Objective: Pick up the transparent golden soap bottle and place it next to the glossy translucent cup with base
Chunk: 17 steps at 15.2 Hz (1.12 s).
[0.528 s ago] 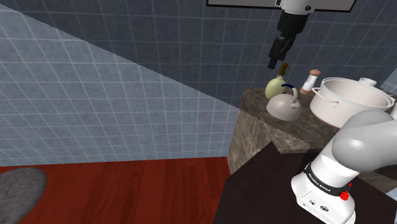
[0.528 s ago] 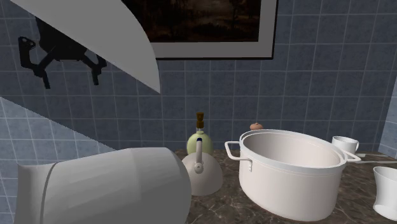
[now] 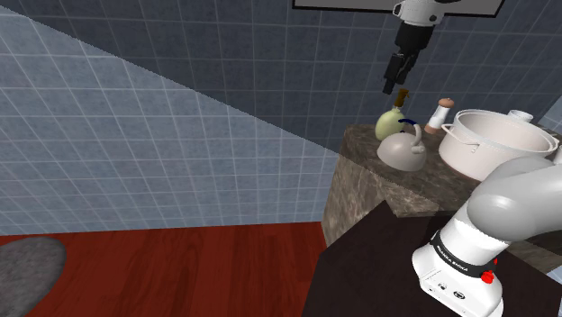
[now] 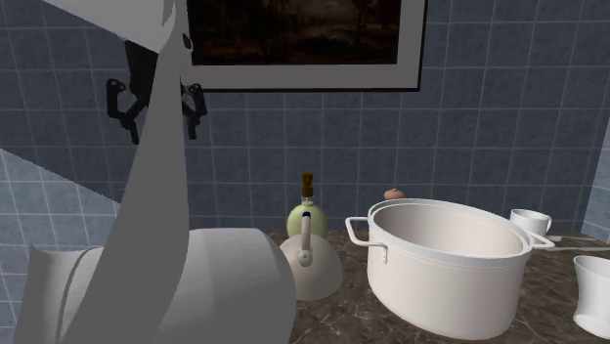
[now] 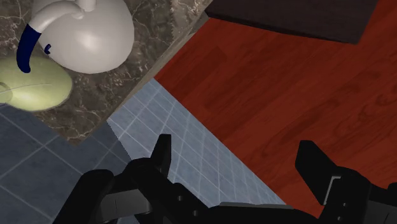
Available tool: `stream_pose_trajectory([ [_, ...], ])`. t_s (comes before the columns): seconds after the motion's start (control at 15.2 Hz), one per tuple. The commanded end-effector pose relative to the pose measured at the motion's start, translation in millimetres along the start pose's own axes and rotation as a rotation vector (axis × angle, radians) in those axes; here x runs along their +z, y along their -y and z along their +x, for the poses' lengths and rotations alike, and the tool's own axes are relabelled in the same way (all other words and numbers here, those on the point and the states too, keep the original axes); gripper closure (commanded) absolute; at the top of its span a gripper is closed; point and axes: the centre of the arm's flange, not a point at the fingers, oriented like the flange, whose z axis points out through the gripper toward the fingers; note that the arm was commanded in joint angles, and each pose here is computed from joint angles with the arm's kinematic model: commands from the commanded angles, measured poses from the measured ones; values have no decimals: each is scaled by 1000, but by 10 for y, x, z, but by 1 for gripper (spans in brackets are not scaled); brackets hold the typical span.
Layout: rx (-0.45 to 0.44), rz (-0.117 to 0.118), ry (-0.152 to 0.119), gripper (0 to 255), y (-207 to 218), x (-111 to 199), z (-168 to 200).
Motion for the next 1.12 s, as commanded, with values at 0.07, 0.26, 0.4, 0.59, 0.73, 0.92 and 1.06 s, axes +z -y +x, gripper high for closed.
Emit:
stream_pose_trajectory([
  [0.07, 9, 7, 2, 0, -383, 107, 51],
  [0.26, 19, 15, 5, 0, -770, 220, 112],
  [0.4, 26, 20, 7, 0, -1028, 298, 150],
  [0.59, 36, 28, 9, 0, -1415, 417, 204],
  [0.73, 42, 33, 11, 0, -1672, 498, 237],
  [0.92, 52, 41, 14, 0, -2058, 623, 284],
  [1.06, 59, 46, 15, 0, -2315, 708, 313],
])
